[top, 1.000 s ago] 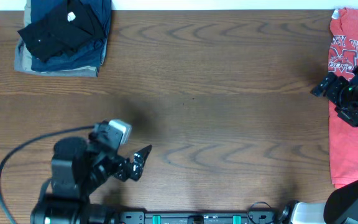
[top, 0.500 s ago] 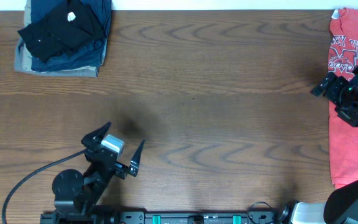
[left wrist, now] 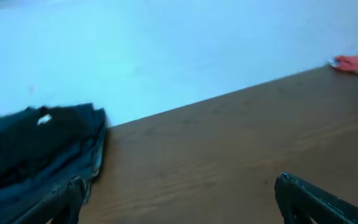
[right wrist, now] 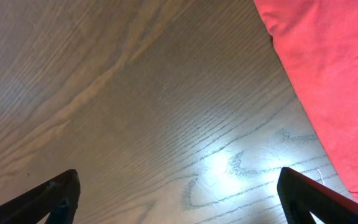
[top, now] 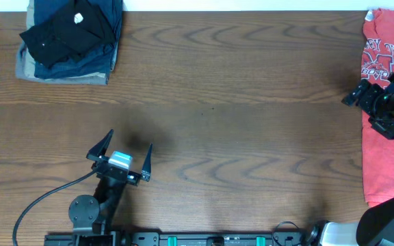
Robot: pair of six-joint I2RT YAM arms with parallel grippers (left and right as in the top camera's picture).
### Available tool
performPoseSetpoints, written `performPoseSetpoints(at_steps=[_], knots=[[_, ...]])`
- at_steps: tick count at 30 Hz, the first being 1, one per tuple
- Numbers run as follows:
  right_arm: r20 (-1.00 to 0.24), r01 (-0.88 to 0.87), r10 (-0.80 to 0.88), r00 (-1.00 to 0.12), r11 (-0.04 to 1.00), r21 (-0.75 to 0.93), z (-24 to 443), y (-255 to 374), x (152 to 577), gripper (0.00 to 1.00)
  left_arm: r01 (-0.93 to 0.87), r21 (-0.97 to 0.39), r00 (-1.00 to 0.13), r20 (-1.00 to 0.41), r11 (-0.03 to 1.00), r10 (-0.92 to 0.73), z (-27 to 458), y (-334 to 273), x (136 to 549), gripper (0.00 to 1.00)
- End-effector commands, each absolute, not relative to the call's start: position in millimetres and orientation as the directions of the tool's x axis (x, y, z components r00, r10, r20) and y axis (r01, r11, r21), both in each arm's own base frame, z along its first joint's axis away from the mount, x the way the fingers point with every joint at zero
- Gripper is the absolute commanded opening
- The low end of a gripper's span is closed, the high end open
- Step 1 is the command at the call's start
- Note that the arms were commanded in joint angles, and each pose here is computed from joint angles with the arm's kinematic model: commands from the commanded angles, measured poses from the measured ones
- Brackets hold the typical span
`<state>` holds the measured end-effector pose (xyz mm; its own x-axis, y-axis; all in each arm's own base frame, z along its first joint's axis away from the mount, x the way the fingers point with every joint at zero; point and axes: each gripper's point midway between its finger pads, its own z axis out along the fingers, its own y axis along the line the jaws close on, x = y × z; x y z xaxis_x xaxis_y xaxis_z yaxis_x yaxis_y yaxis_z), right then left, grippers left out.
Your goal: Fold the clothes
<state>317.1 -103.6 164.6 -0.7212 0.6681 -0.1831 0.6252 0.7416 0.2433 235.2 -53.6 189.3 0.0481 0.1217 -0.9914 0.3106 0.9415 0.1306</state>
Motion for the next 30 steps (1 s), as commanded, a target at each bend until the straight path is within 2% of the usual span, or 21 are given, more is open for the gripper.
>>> performPoseSetpoints(at_steps=[1,10,14,30], knots=[[-0.200,0.635,0.679,-0.706,0.733,0.245,170.4,-106.6,315.5,0.99,0.227,0.023,0.012,-1.000,0.974,0.021,176.8,-38.2,242.1,0.98],[-0.200,0.635,0.679,-0.706,0.733,0.245,170.4,-106.5,315.5,0.99,-0.027,-0.121,-0.150,-0.981,0.992,-0.123,137.0,2.2,243.9,0.98],[-0.200,0.635,0.679,-0.706,0.733,0.245,170.4,-106.6,315.5,0.99,-0.077,-0.107,-0.146,-0.982,0.991,-0.118,136.7,11.1,243.5,0.98],[-0.200,0.635,0.679,-0.706,0.732,0.245,170.4,-106.5,315.4,0.99,-0.073,-0.093,-0.148,-0.983,0.993,-0.103,136.4,10.8,243.6,0.98]])
